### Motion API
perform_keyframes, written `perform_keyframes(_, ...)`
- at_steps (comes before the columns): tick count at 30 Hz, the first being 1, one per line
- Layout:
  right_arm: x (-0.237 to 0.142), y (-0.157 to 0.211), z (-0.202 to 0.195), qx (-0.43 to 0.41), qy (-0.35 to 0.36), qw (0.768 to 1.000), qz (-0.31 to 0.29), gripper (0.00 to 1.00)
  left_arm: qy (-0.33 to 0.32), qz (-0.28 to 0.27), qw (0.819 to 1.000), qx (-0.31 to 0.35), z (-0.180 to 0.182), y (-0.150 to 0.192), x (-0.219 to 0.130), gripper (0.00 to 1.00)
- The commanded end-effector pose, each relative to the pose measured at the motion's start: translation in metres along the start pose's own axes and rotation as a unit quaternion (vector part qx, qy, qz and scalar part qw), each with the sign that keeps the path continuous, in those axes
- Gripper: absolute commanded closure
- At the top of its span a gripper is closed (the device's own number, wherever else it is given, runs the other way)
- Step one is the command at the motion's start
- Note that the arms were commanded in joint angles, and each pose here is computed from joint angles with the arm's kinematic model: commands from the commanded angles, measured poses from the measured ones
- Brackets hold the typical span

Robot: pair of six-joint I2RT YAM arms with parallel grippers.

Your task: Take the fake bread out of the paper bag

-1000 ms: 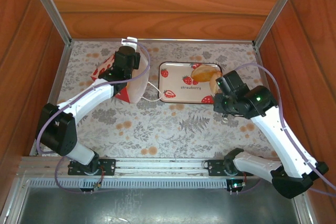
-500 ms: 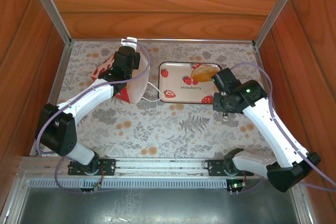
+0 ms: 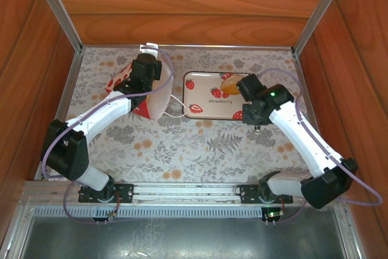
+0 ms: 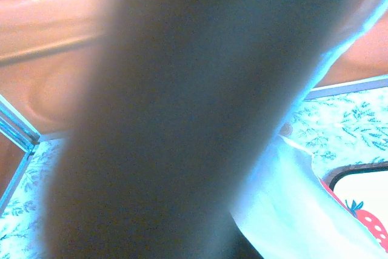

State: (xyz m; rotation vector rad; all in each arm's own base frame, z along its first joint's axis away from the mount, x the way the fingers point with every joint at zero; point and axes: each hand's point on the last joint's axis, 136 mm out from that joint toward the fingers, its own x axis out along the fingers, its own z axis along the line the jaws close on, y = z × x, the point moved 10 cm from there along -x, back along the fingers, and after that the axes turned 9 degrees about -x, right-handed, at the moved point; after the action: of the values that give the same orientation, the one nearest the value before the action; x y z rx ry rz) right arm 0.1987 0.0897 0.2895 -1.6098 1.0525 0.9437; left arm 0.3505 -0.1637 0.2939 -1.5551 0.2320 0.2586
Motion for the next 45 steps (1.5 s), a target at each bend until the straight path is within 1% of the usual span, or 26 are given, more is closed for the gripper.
perform_keyframes(1, -0.003, -0.011, -0.006, 0.000, 0.045, 0.999, -0.023, 0.94, -0.002, -0.004, 1.000, -0.010, 0.005, -0.003, -0.002, 1.00)
perform_keyframes(8, 0.008, -0.018, 0.000, -0.013, 0.059, 0.998, 0.000, 0.93, -0.003, -0.005, 1.000, -0.008, 0.005, -0.003, -0.002, 1.00)
perform_keyframes(13, 0.018, -0.023, 0.014, -0.025, 0.024, 0.999, 0.025, 0.91, -0.004, -0.003, 1.000, -0.008, 0.005, -0.002, -0.002, 1.00)
perform_keyframes(18, 0.023, -0.021, 0.029, -0.035, 0.001, 0.998, 0.044, 0.85, -0.005, -0.005, 1.000, -0.007, 0.006, -0.003, -0.003, 1.00)
perform_keyframes(24, 0.029, -0.019, 0.056, -0.068, -0.026, 0.995, 0.071, 0.77, -0.003, -0.007, 1.000, -0.008, 0.006, -0.005, -0.003, 1.00)
perform_keyframes(29, 0.039, -0.021, 0.073, -0.092, -0.025, 0.990, 0.102, 0.73, 0.002, -0.008, 1.000, -0.010, 0.005, -0.006, -0.003, 1.00)
perform_keyframes(33, 0.045, -0.023, 0.085, -0.112, -0.027, 0.986, 0.121, 0.67, 0.006, -0.008, 1.000, -0.011, 0.004, -0.007, -0.003, 1.00)
perform_keyframes(36, 0.043, -0.024, 0.089, -0.121, -0.028, 0.985, 0.122, 0.63, 0.007, -0.008, 1.000, -0.011, 0.004, -0.007, -0.003, 1.00)
perform_keyframes(37, 0.051, -0.025, 0.093, -0.127, -0.020, 0.982, 0.135, 0.63, 0.008, -0.008, 1.000, -0.011, 0.003, -0.008, -0.003, 1.00)
perform_keyframes(45, 0.047, -0.028, 0.097, -0.134, -0.034, 0.982, 0.128, 0.60, 0.010, -0.007, 1.000, -0.010, 0.002, -0.007, -0.001, 1.00)
